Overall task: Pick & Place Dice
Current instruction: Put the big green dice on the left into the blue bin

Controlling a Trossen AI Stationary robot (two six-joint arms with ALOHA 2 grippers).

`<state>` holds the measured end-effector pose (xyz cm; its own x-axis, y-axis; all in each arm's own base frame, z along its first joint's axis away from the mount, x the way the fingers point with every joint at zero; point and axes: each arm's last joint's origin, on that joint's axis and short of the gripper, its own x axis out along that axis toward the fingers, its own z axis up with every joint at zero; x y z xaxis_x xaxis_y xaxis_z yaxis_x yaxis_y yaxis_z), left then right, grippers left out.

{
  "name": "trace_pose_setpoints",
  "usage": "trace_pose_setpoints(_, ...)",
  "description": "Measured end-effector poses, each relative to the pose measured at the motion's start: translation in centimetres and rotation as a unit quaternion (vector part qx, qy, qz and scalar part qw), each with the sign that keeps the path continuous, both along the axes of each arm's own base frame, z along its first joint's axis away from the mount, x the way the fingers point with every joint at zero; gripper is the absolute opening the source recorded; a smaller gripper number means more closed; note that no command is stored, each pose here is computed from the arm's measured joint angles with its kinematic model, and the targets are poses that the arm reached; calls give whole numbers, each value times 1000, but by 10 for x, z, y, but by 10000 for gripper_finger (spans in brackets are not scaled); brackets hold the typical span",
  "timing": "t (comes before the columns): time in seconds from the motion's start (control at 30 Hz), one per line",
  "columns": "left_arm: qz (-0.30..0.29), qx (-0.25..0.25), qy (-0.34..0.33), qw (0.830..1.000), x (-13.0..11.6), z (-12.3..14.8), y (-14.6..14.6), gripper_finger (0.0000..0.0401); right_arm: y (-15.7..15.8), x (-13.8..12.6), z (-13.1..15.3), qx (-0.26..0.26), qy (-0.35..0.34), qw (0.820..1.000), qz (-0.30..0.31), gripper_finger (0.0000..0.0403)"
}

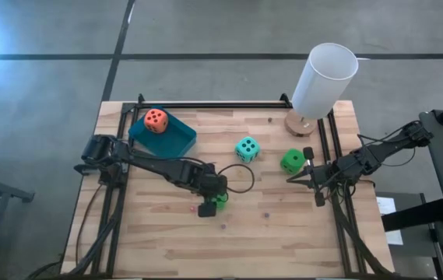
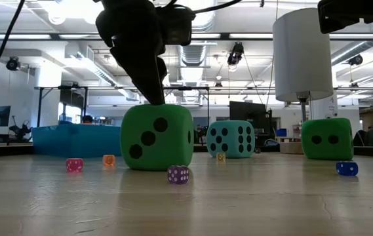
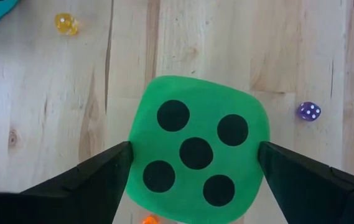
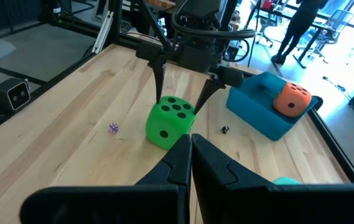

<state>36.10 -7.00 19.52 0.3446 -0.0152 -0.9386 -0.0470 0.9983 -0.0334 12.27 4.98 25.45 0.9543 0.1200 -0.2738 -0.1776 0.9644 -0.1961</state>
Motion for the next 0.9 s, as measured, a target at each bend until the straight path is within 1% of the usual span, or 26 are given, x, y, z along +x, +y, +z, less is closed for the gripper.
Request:
trace_pose_setpoints(0.37, 3, 3, 1, 1000, 0, -1, 0, 366, 0, 0, 0, 0, 0, 1000, 0, 8)
trace_pose_setpoints(0.73, 2, 5, 2, 1000, -1, -2, 0, 353, 0, 0, 0, 0, 0, 1000, 0, 8)
trace_pose_setpoints(0.9, 2, 6, 2, 1000, -1, -2, 1, 354, 0, 0, 0, 0, 0, 1000, 0, 8)
